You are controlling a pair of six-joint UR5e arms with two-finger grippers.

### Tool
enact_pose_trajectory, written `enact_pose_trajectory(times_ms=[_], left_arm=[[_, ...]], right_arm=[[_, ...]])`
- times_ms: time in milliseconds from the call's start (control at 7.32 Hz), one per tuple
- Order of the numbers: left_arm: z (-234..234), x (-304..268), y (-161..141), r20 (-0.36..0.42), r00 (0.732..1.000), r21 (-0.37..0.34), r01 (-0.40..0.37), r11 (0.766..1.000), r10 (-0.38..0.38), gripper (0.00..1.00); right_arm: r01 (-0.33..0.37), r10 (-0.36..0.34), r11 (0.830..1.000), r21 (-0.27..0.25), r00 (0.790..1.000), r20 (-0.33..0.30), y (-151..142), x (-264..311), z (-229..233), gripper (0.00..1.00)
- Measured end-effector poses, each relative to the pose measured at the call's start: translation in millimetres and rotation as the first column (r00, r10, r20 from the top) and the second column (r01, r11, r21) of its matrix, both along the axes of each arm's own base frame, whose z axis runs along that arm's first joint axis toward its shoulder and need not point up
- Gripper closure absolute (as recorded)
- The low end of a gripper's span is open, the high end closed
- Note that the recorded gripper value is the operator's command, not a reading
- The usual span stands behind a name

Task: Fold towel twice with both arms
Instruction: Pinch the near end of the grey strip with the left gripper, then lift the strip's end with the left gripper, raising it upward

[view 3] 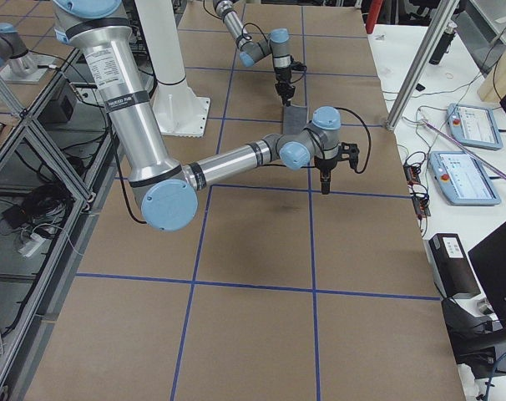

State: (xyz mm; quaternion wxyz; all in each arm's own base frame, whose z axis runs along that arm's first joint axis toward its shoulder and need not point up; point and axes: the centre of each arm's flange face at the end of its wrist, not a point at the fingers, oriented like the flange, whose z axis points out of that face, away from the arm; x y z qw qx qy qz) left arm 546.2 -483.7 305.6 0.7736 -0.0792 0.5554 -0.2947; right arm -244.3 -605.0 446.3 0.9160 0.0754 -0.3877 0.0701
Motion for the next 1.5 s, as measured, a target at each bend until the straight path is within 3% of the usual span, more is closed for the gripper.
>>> enact_pose_trajectory(times_ms=[137, 547, 1093, 1503], left_arm=[[-0.3, 0.1, 0.0, 0.000, 1.000, 0.000, 0.000, 1.000, 0.000, 0.68], [-0.6, -0.2, -0.3, -0.001, 1.000, 0.001, 0.000, 1.000, 0.000, 1.00], [-1.0, -8.8, -1.5, -0.032, 0.999, 0.034, 0.001, 0.999, 0.000, 1.00], [28.3, -43.3, 11.1, -0.038, 0.999, 0.067, -0.001, 0.998, 0.003, 1.00]], right_arm=[[0.000, 0.000, 1.000, 0.000, 1.000, 0.000, 0.0, 0.0, -0.1, 0.00], [0.000, 0.000, 1.000, 0.001, 1.000, 0.000, 0.0, 0.0, -0.1, 0.00], [0.000, 0.000, 1.000, 0.002, 1.000, 0.001, 0.2, 0.1, 0.2, 0.00], [0.000, 0.000, 1.000, 0.001, 1.000, 0.000, 0.7, 0.4, 1.3, 0.00]])
